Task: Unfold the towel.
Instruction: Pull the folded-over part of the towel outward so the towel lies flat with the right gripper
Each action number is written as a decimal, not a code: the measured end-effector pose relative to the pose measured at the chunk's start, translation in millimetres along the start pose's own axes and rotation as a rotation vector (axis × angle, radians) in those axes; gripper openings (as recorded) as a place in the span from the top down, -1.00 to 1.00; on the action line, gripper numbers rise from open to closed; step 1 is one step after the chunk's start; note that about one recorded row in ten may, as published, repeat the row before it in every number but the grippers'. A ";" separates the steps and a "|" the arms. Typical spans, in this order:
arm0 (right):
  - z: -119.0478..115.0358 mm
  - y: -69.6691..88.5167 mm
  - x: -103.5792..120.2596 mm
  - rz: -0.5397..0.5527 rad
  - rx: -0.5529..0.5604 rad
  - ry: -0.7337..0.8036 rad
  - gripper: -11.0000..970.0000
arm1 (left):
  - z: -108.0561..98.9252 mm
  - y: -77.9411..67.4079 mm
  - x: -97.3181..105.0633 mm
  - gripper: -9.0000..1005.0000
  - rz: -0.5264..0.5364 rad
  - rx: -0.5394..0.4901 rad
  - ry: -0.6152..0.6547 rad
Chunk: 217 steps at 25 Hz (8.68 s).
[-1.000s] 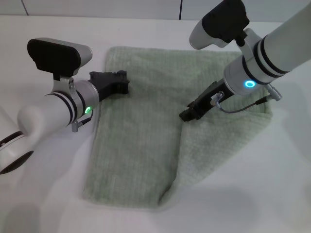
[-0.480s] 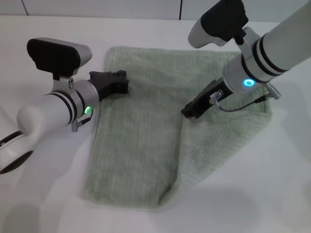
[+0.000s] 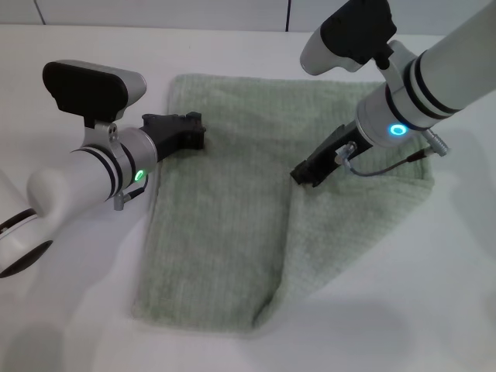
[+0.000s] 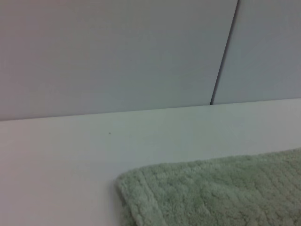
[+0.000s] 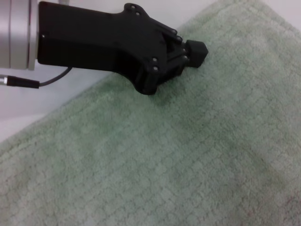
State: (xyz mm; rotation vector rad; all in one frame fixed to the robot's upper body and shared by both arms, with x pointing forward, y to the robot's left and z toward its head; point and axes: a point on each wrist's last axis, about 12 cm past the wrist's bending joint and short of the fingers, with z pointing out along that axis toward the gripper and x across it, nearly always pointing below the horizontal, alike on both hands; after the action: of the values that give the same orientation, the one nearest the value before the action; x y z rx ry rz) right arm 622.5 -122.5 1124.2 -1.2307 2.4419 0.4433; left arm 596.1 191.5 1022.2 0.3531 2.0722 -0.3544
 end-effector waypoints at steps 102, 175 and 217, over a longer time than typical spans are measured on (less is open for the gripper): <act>-101.4 73.7 7.6 -0.089 0.262 0.162 0.88 | -3.9 -0.2 3.3 0.96 0.004 -0.001 0.001; -79.7 89.7 102.4 0.121 0.206 0.289 0.87 | -3.6 -4.7 -3.2 0.95 0.032 -0.019 0.016; -65.2 89.7 115.4 0.105 0.212 0.396 0.69 | -5.3 -6.4 -4.4 0.95 0.024 -0.013 0.004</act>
State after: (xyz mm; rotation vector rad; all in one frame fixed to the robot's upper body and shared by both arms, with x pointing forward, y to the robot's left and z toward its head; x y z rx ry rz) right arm 474.0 -180.3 1139.0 -1.1940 2.8026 -0.0421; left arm 591.6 187.2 1029.2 0.3714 2.0718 -0.3261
